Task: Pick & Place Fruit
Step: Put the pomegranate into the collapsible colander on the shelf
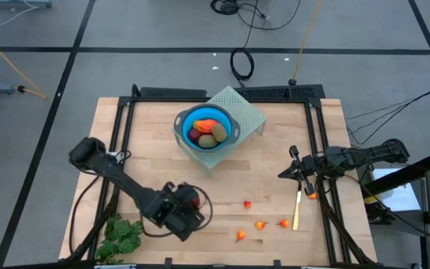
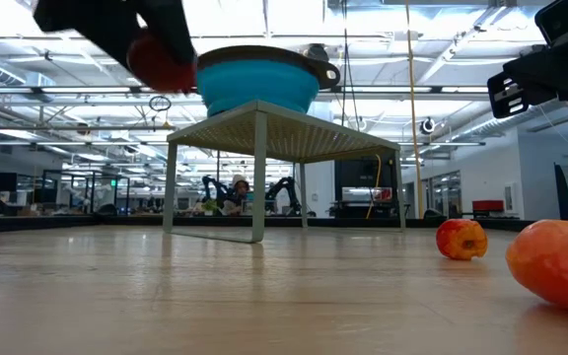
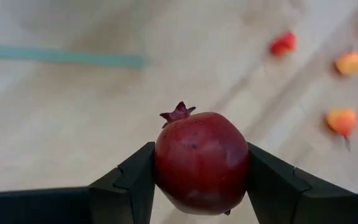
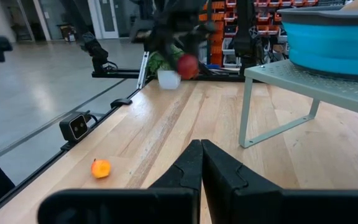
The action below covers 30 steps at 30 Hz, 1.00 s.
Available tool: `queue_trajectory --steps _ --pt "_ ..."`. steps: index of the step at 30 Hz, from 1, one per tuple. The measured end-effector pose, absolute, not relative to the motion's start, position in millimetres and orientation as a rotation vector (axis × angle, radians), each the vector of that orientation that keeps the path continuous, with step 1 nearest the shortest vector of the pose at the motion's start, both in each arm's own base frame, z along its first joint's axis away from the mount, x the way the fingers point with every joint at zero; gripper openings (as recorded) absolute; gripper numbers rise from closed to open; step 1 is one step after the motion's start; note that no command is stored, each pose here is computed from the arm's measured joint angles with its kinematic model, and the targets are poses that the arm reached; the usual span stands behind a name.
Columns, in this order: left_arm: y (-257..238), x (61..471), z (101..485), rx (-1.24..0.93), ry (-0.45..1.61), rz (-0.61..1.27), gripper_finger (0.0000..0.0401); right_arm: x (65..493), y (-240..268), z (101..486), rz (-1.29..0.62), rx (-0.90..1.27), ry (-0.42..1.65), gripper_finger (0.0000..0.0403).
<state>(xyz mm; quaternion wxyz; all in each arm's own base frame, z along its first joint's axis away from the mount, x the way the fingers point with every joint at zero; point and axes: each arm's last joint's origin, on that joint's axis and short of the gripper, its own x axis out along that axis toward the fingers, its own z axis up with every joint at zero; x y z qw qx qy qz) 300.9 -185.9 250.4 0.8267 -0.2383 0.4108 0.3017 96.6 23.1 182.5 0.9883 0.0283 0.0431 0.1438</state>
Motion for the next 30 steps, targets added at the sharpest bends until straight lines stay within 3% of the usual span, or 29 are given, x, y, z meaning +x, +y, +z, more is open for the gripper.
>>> queue_trajectory --steps 11,30 --pt "-148 244 317 -0.425 0.664 0.782 0.0200 97 23 184 0.286 0.057 0.075 0.0000" --pt "-99 195 383 -0.349 0.134 0.889 0.0200 97 23 184 0.285 0.057 0.070 0.0000"
